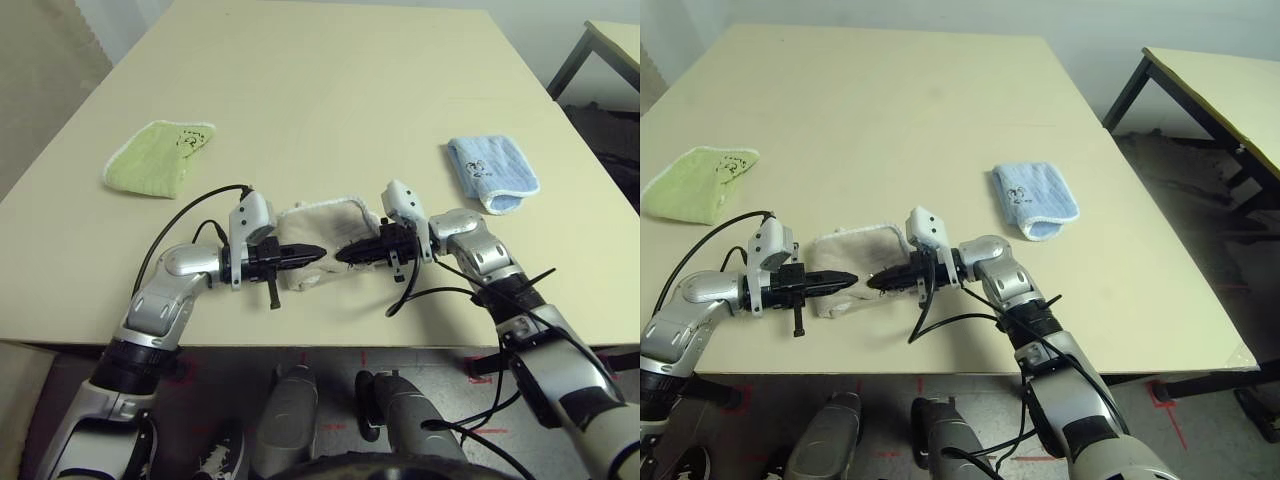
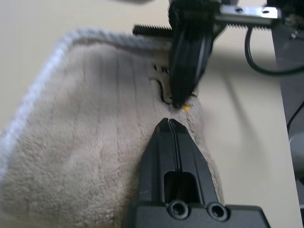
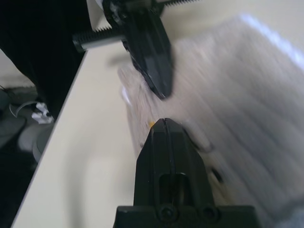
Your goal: Fold the towel and set it aside.
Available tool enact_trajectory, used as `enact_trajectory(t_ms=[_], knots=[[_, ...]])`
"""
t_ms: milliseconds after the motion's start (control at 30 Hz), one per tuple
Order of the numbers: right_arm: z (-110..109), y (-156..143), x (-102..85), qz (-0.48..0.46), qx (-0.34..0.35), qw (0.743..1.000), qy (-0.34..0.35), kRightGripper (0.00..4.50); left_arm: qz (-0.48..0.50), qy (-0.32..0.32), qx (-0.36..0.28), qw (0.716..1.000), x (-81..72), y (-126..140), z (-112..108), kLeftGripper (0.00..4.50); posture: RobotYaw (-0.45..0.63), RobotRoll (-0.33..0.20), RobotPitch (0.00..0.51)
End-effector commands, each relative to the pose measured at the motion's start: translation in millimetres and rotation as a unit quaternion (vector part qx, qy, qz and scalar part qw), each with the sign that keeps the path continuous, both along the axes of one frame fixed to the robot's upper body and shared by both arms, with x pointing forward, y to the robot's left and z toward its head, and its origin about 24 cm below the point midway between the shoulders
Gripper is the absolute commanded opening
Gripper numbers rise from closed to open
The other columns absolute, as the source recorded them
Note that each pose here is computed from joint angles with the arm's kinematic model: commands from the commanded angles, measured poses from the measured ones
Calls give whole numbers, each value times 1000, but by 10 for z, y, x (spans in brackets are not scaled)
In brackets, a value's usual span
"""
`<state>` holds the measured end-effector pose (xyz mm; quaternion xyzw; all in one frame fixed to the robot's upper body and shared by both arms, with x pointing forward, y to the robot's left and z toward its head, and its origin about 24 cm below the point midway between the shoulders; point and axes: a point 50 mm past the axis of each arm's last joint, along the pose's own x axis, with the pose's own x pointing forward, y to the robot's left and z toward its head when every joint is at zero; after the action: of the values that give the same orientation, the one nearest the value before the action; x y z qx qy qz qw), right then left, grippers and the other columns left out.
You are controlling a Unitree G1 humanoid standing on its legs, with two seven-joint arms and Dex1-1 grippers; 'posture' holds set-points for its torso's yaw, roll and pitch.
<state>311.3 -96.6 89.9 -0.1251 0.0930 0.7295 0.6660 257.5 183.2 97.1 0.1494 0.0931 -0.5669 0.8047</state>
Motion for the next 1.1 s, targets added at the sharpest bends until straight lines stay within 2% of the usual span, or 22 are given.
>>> enact_trajectory(t_ms=[33, 133, 300, 400, 500, 567, 667, 800, 933, 1100], knots=[[-108, -186, -4, -10, -42, 999, 2, 0, 8, 19, 32, 999, -76, 138, -125, 25, 158, 0, 156], [-44, -336, 3, -14, -51, 999, -2, 0, 20, 19, 41, 999, -127, 285, -87, 25, 162, 0, 158], [297, -401, 37, -15, -17, 1000, -9, 0, 33, 2, 16, 999, -142, 423, 165, 25, 167, 0, 159], [585, -261, 60, -5, 25, 999, -26, 0, 39, -28, -15, 999, -67, 404, 445, 25, 171, 0, 158], [692, -52, 78, 2, 57, 998, -31, 0, 47, -47, -49, 997, 47, 294, 603, 25, 170, 0, 154], [638, 114, 106, 5, 62, 998, -33, 0, 47, -54, -57, 996, 131, 185, 608, 25, 168, 0, 152], [533, 214, 141, 1, 58, 998, -30, 0, 51, -53, -49, 996, 202, 119, 535, 25, 164, 0, 149], [210, 319, 243, -53, 33, 998, -30, 0, 81, -41, -35, 995, 358, 48, 301, 25, 170, 0, 149], [70, 172, 331, -111, 10, 993, -49, 0, 101, -38, -30, 994, 364, 142, 256, 25, 170, 0, 152], [113, -125, 412, -160, 0, 984, -74, 0, 112, -34, -9, 993, 262, 356, 229, 25, 174, 0, 154]])
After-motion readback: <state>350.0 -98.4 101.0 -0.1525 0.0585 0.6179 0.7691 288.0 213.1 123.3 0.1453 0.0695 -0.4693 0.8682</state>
